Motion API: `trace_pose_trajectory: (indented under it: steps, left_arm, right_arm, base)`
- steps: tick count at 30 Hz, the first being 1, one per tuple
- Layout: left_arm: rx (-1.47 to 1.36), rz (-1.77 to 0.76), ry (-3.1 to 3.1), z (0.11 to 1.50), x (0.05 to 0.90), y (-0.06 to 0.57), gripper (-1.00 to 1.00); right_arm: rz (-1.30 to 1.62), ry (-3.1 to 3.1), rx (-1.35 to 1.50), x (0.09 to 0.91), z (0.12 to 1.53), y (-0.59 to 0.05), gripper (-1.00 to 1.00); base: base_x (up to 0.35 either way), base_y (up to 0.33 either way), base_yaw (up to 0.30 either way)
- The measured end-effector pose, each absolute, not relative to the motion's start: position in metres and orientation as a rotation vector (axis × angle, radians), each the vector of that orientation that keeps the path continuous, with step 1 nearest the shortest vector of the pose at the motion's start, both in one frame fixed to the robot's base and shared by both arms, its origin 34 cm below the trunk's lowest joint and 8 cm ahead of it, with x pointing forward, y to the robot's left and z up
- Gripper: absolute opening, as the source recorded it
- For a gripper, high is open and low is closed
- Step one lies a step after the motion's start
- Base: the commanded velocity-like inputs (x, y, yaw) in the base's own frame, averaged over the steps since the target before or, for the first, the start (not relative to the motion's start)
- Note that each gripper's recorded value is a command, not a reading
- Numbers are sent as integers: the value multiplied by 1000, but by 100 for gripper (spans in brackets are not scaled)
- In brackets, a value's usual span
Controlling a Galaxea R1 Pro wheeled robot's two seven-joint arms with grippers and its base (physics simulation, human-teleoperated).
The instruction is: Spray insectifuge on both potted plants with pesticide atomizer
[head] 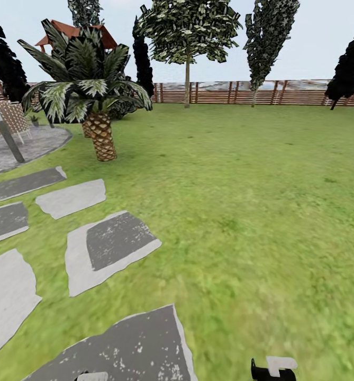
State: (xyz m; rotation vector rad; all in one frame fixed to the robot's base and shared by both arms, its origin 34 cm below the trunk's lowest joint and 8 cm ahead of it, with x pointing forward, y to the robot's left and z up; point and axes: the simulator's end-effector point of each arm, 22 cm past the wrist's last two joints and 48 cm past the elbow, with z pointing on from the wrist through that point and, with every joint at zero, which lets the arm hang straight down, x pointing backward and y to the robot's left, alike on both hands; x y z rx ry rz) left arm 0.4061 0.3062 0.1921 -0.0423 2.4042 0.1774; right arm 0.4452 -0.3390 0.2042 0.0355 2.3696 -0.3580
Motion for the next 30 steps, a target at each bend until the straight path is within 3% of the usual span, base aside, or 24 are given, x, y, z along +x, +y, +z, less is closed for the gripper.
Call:
trace_pose_trajectory:
  steps: [30]
  left_arm:
    - [-41, 177, 2404, 192, 406, 306, -100]
  right_arm:
    - [-357, 2370, 35, 445, 204, -339, 100]
  base:
    - [340, 0, 0]
